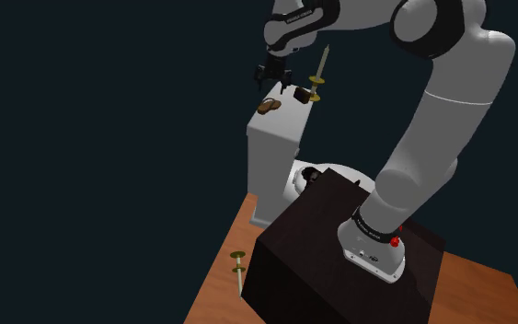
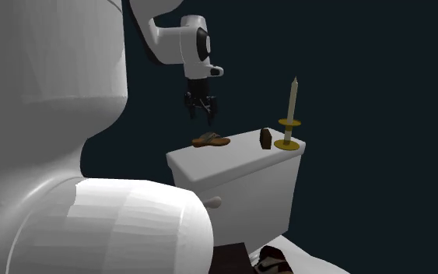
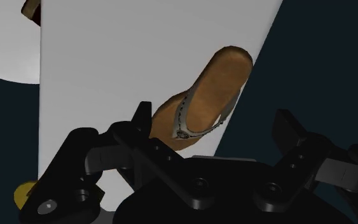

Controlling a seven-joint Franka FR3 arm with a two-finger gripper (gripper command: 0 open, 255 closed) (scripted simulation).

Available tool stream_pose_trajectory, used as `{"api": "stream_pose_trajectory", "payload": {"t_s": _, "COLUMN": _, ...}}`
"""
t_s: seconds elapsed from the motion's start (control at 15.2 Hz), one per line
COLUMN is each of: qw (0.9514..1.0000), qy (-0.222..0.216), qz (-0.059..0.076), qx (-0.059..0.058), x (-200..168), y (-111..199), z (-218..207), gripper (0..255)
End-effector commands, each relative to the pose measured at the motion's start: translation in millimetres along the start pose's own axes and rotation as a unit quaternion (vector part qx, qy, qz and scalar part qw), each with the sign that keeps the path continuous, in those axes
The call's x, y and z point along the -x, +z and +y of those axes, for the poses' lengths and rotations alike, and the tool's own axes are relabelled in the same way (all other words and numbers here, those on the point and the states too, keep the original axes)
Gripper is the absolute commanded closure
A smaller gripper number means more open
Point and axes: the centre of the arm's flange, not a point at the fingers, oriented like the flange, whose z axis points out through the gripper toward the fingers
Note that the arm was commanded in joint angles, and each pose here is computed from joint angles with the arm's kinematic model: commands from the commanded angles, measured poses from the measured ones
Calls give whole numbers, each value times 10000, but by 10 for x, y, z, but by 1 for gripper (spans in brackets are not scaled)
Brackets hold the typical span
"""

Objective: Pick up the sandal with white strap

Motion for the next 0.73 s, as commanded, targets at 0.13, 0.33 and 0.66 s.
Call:
{"api": "stream_pose_trajectory", "payload": {"t_s": 0.13, "qw": 9978, "qy": 656, "qz": 52, "qx": 19, "x": -424, "y": 270, "z": 56, "gripper": 0}}
{"api": "stream_pose_trajectory", "payload": {"t_s": 0.33, "qw": 9978, "qy": 656, "qz": 52, "qx": 19, "x": -414, "y": 428, "z": 55, "gripper": 0}}
{"api": "stream_pose_trajectory", "payload": {"t_s": 0.66, "qw": 9978, "qy": 656, "qz": 52, "qx": 19, "x": -398, "y": 669, "z": 54, "gripper": 0}}
